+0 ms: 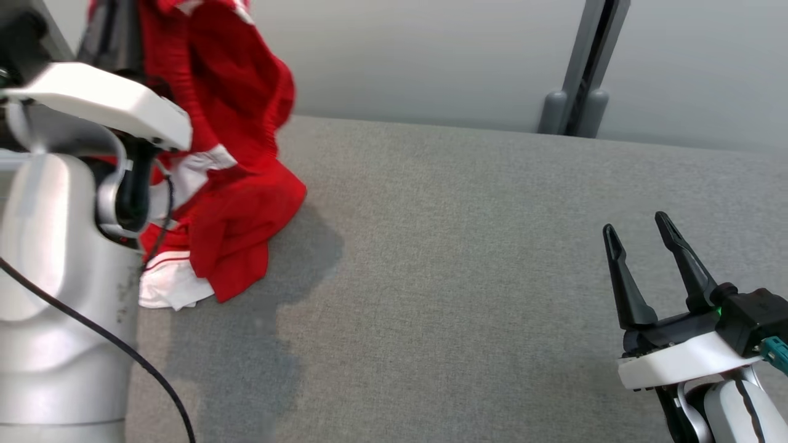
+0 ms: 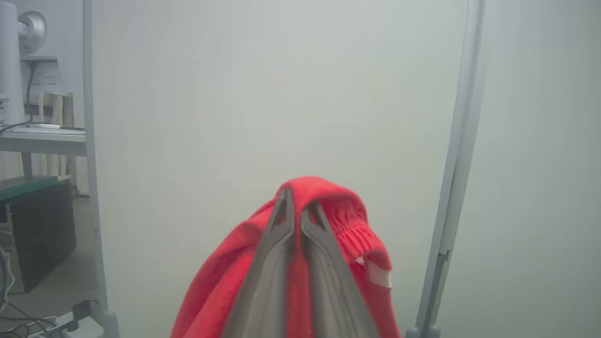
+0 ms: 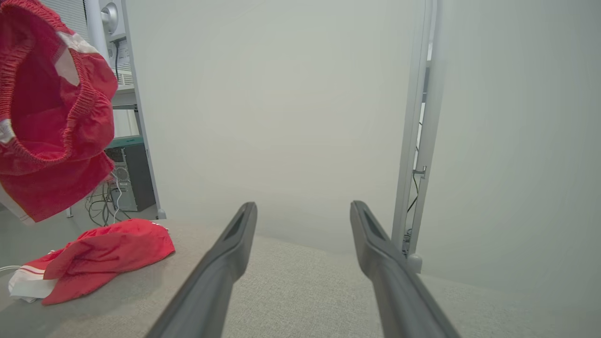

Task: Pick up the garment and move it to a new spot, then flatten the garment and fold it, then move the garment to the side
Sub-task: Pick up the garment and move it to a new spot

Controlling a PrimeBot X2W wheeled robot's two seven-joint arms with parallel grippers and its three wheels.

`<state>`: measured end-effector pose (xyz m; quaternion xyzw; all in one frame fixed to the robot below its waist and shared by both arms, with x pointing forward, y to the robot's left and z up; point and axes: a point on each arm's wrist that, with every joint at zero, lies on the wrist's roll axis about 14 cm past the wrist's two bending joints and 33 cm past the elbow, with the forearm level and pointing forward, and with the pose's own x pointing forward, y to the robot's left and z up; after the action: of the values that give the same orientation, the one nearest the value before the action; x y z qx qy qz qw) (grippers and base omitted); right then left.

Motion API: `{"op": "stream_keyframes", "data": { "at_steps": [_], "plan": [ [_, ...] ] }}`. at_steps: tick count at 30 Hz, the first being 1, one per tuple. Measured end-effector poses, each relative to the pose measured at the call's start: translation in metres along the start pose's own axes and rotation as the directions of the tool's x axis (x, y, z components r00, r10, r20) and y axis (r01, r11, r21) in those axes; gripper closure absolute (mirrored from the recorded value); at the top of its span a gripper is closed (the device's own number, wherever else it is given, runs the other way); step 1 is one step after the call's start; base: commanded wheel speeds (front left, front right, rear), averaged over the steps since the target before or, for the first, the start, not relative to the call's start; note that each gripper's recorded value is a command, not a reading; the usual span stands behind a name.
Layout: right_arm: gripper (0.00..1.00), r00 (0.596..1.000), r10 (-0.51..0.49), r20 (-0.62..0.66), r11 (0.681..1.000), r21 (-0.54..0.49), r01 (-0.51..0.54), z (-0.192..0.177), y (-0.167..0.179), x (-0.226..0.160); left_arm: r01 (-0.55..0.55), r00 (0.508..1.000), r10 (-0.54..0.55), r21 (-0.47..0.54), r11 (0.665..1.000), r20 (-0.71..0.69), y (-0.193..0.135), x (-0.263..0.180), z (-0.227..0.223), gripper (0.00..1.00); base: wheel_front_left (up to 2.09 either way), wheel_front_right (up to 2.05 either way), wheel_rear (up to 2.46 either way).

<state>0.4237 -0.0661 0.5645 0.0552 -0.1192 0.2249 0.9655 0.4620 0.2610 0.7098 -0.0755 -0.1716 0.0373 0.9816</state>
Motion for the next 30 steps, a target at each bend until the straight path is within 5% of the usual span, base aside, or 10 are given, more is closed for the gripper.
{"op": "stream_keyframes", "data": {
  "at_steps": [8, 15, 30],
  "plan": [
    [0.0, 0.995, -0.094, 0.028, 0.995, -0.038, 0.095, 0.018, -0.02, -0.022, 0.184, 0.983, -0.185, -0.155, 0.971, 0.007, -0.083, -0.015, -0.013, 1.0, 0.0, 0.0, 0.0],
    [0.0, 0.971, -0.231, 0.064, 0.967, -0.094, 0.236, 0.038, -0.066, -0.055, 0.37, 0.922, -0.387, -0.256, 0.893, -0.018, -0.179, -0.032, -0.045, 1.0, 0.0, 0.0, 0.0],
    [0.0, 0.886, -0.455, 0.088, 0.872, -0.159, 0.463, 0.06, -0.144, -0.117, 0.438, 0.799, -0.567, -0.453, 0.776, -0.2, -0.318, -0.068, -0.15, 1.0, 0.0, 0.0, 0.0]
  ]
}}
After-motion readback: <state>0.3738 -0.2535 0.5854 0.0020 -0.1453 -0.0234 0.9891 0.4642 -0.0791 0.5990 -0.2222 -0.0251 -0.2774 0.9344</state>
